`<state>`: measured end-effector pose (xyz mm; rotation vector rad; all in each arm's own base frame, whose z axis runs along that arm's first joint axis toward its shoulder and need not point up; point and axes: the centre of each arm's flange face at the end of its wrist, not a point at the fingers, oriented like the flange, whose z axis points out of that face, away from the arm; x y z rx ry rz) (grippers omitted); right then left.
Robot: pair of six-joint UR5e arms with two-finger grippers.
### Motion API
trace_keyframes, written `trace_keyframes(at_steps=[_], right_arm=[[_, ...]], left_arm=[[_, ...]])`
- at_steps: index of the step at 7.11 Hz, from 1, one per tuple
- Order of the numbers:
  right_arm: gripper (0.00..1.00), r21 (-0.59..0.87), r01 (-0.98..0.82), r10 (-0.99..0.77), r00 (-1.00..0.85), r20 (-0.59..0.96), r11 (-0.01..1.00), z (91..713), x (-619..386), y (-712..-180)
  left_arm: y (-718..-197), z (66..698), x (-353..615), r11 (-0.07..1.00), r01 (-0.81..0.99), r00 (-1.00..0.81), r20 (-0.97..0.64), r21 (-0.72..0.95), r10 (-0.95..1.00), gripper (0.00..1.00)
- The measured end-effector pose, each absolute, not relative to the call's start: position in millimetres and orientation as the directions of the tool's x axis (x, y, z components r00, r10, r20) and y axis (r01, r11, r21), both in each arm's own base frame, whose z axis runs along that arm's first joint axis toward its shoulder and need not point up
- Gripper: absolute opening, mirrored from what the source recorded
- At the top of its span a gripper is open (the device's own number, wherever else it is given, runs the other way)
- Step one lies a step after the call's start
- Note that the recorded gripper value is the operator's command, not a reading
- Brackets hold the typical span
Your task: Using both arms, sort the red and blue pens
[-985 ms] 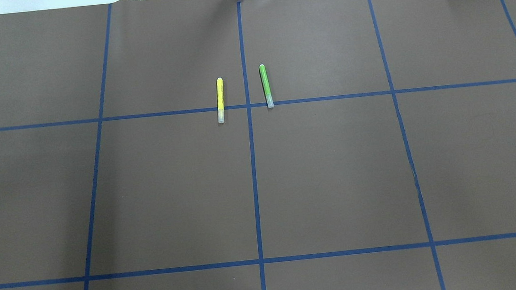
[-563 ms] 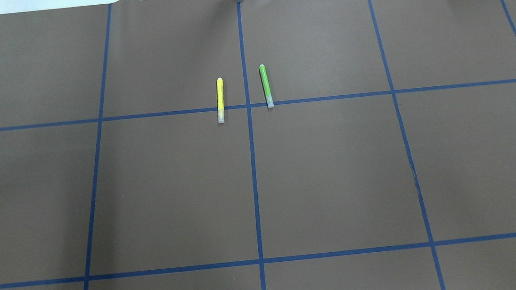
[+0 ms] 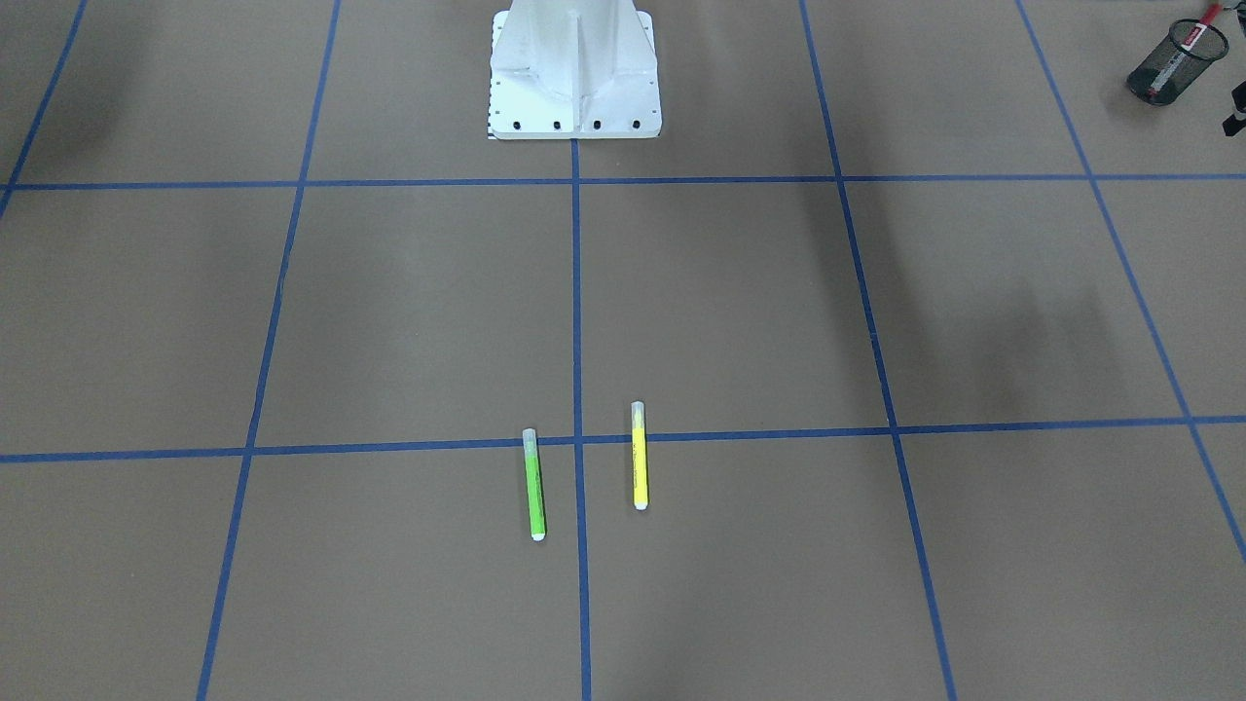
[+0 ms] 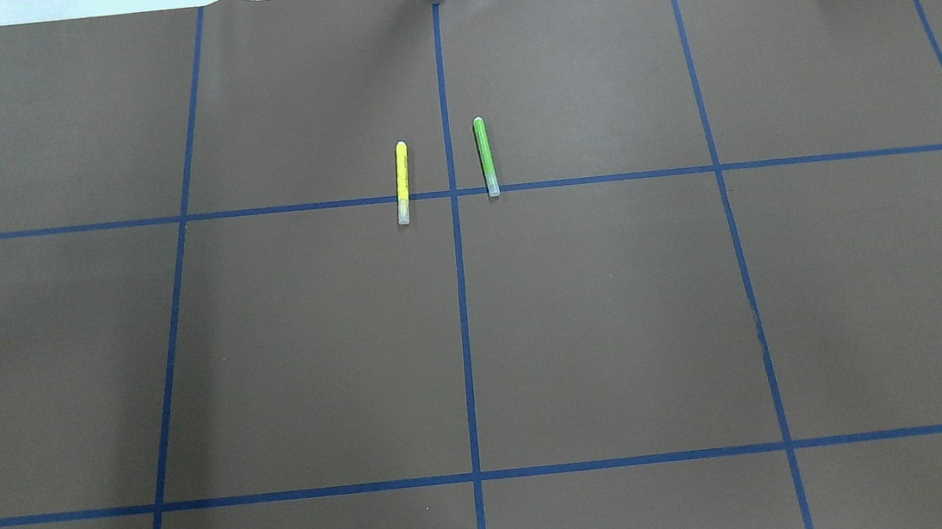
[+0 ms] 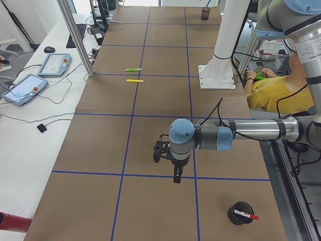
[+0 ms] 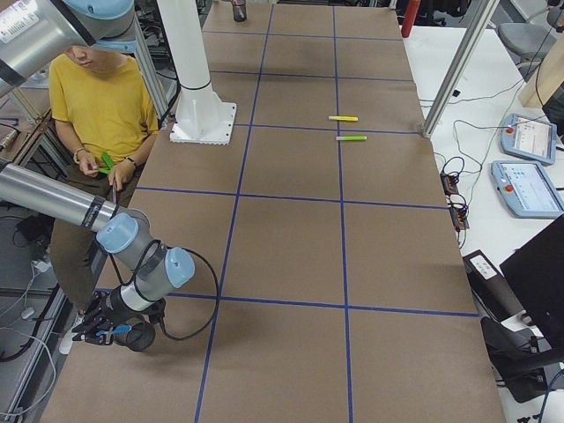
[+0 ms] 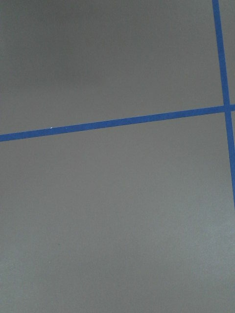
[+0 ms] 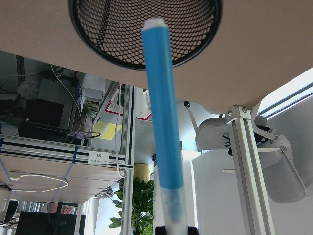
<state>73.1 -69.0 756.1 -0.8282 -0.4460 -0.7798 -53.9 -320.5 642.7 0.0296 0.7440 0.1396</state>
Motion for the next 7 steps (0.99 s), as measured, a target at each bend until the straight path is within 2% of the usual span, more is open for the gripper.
trace_keyframes(at_steps=[5,7], right_arm=[[1.00,-0.459,0.782,-0.454,0.620,0.639,0.421,755,72,-72],[1.00,-0.387,0.819,-0.507,0.568,0.649,0.423,747,59,-101]], left_arm=[[-319,644,-55,0.991,-0.114,0.726,-0.675,0.073,0.133,1.00],[-314,644,-55,0.992,-0.111,0.724,-0.678,0.068,0.127,1.00]])
